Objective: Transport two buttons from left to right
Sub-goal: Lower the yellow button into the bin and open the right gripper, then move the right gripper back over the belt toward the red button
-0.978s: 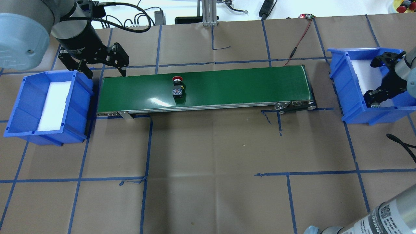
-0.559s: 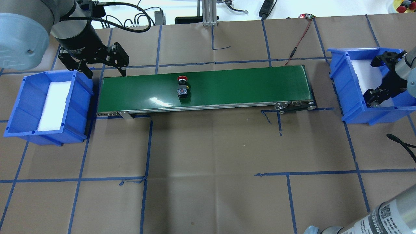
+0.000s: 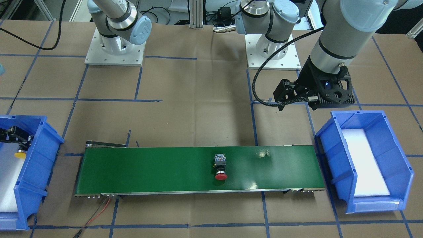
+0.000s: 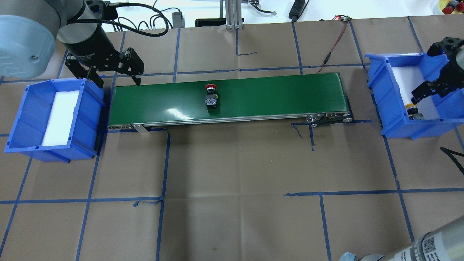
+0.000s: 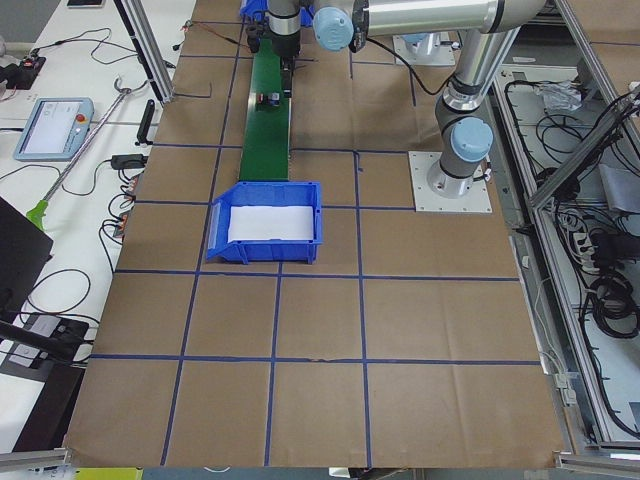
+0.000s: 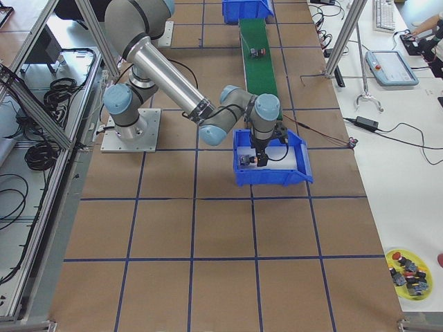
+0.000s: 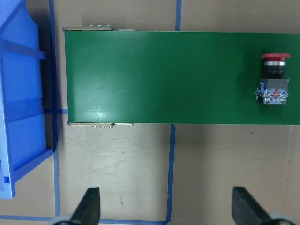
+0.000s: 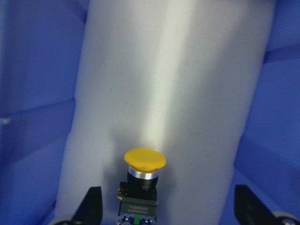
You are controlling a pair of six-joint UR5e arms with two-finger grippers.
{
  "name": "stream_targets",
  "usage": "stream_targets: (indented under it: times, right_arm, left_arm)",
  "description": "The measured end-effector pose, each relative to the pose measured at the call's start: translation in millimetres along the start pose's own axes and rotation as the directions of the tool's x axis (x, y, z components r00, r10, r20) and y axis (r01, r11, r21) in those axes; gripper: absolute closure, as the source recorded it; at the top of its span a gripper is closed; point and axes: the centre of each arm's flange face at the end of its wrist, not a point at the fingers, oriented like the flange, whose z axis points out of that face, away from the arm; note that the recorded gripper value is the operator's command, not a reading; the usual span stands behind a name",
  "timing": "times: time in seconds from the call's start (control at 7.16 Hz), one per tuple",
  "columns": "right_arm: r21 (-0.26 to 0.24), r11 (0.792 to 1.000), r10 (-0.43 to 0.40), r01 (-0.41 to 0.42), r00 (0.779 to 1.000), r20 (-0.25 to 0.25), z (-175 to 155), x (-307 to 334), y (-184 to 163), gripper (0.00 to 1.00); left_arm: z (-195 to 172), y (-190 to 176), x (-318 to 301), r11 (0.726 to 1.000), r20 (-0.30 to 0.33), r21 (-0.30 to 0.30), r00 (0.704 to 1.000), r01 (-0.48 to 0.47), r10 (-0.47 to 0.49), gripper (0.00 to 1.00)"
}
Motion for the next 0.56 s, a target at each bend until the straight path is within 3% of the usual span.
stream_targets:
  times: [0.28,0.42,0.56]
  right_arm:
    - [0.099,0.994,-0.031,0.04,0.995,-0.094,-79.0,-22.2,-16.2,0.0]
    - [0.117,0.992,-0.034,0.046,0.994,-0.102,-111.1,-42.6,-29.6,0.0]
    - [0.09,0.996,0.031,-0.026,0.998,-0.058,-136.8,-65.1,-38.6,0.0]
  left_arm:
    - [0.1,-0.5,0.4,1.0,-0.003,0.0,1.0,-0.003,0.003,0.0]
    - [0.6,-0.7,0.9,1.0,-0.004,-0.001,1.0,-0.008,0.008,0.0]
    - [1.6,-1.3,1.2,1.0,-0.005,-0.002,1.0,-0.012,0.012,0.0]
